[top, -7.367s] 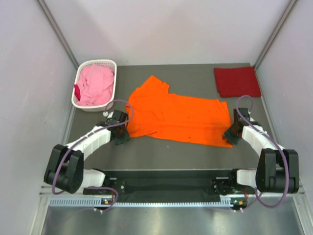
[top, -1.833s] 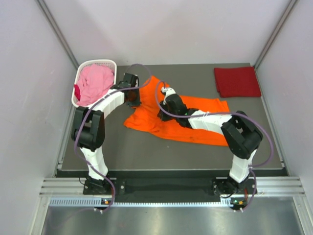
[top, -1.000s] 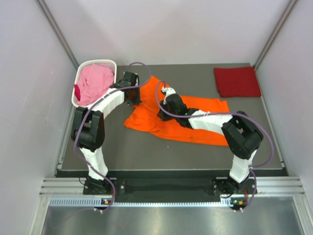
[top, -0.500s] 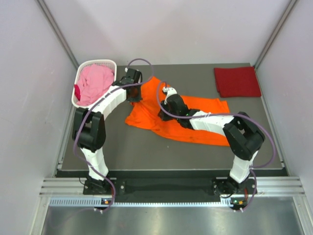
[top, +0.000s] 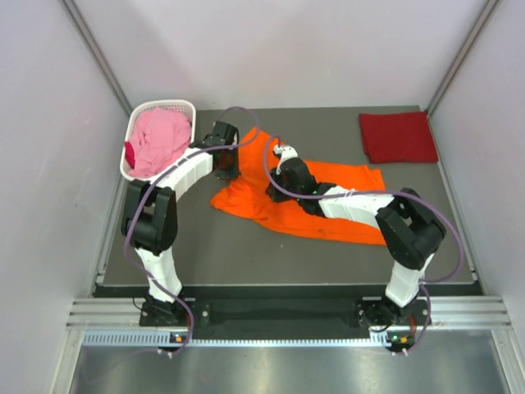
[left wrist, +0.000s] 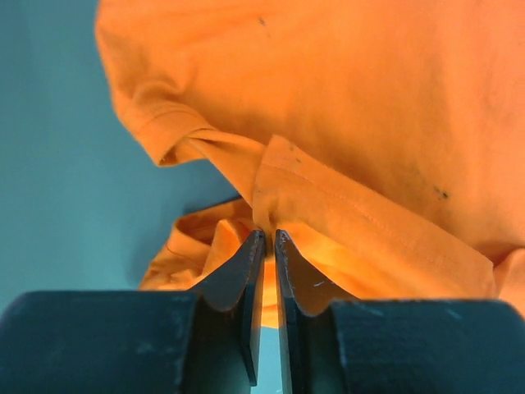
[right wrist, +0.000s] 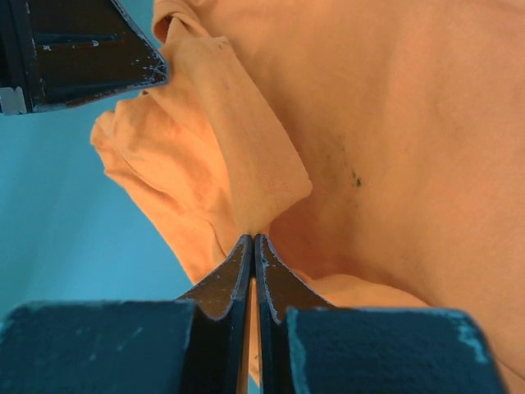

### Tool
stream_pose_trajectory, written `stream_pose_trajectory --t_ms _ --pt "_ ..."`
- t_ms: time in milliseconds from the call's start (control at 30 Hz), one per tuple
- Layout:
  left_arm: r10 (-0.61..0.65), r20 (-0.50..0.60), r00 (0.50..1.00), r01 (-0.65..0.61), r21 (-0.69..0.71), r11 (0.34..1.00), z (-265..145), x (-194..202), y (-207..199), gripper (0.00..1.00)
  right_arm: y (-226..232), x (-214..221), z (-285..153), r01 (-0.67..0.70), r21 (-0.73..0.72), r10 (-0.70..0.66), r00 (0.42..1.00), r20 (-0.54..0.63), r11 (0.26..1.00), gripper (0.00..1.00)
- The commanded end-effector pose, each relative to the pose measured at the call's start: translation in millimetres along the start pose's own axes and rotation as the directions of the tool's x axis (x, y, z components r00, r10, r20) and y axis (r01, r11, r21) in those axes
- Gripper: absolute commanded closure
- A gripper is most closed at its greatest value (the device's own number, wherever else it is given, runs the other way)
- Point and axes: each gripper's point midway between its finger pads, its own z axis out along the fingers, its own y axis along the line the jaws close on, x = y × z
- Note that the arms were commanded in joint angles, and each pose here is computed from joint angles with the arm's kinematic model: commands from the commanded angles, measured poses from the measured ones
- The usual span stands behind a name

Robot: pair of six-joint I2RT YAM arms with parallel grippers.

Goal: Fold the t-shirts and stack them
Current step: Fold the tshirt

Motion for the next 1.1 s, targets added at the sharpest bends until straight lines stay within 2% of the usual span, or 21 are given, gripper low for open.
stream_pose_trajectory --t_ms 0,367,567,733,1067 --pt "0.002 0.053 0.999 -0.007 0.093 0.996 -14 -14 -18 0.83 18 -25 -11 0.007 -0.039 -0.004 0.997 0.076 0.999 1.00" --pt "0.001 0.057 0.998 -0.010 0.149 0.989 -15 -16 -28 0.79 17 -22 -7 0.006 -0.038 -0.004 0.998 0.065 0.999 1.00" --pt "0.001 0.051 0.999 -0.009 0.164 0.986 -14 -14 -30 0.81 17 -19 -6 0.002 -0.040 0.001 0.998 0.060 0.999 1.00" --pt "-0.002 0.053 0.999 -0.009 0.189 0.982 -17 -15 -35 0.90 17 -19 -7 0.000 -0.041 0.002 0.998 0.063 0.999 1.00" --pt "-0.007 0.075 0.997 -0.010 0.220 0.975 -23 -21 -41 0.86 18 -19 -7 -0.003 -0.045 0.006 0.998 0.063 0.999 1.00"
